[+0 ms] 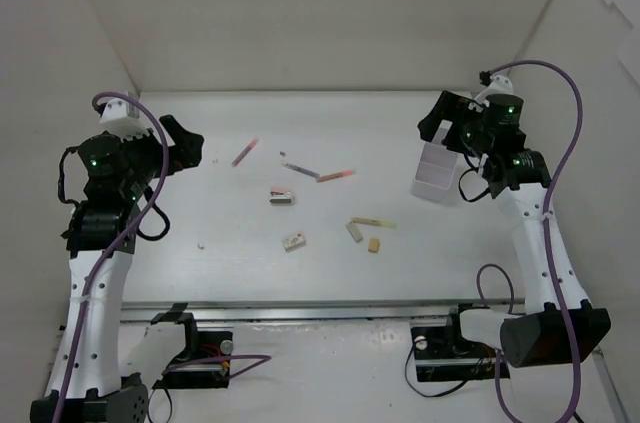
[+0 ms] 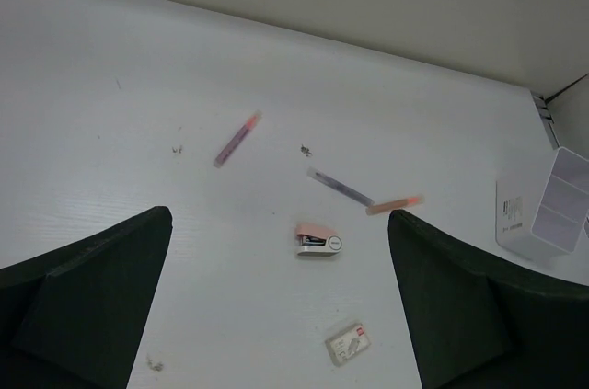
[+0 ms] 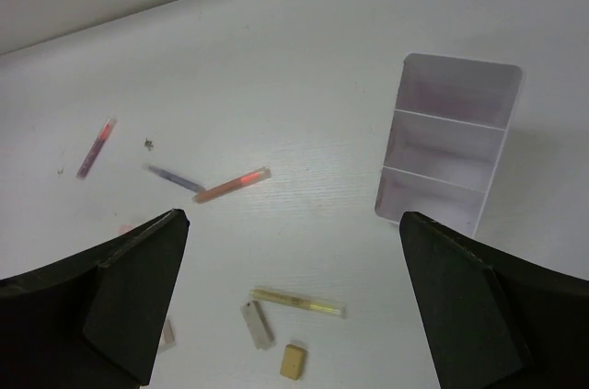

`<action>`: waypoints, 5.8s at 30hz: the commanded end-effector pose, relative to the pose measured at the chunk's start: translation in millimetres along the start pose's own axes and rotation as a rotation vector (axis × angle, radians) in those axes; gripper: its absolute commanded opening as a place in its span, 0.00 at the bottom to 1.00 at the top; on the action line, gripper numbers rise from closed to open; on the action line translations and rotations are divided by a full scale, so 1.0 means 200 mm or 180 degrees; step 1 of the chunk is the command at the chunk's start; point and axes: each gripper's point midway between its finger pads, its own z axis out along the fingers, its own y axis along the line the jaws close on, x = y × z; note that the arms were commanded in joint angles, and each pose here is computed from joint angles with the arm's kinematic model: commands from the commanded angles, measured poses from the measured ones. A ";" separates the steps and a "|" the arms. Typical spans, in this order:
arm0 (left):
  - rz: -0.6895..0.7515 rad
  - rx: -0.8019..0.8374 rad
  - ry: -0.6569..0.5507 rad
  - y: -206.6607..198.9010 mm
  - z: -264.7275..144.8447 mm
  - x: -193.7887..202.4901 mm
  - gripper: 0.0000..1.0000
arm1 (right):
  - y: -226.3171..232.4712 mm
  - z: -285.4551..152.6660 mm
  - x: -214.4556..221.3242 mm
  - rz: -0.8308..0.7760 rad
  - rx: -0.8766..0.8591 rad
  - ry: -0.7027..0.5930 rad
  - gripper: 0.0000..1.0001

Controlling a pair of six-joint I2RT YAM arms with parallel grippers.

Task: Sort the stationery into containers
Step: Pick up the pen from the center of the board, then place the pen in the storage box, then pick up the pen from the center of the board.

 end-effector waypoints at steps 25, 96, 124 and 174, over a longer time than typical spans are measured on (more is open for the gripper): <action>0.0111 0.0526 0.0520 -0.07 0.15 0.22 1.00 | 0.18 0.12 1.00 -0.3491 -0.0294 0.2175 0.98; 0.0261 0.0522 0.0732 -0.05 0.24 0.51 1.00 | 0.54 0.43 0.38 -0.2314 -0.0525 -0.0709 0.00; 0.0167 0.0371 0.0852 -0.03 0.37 0.57 1.00 | -0.33 0.51 -0.34 -0.1150 0.1352 -0.2346 0.00; 0.0581 0.0807 0.1642 0.02 0.90 0.67 1.00 | 0.63 0.66 0.71 -0.2653 -0.1310 0.1127 0.98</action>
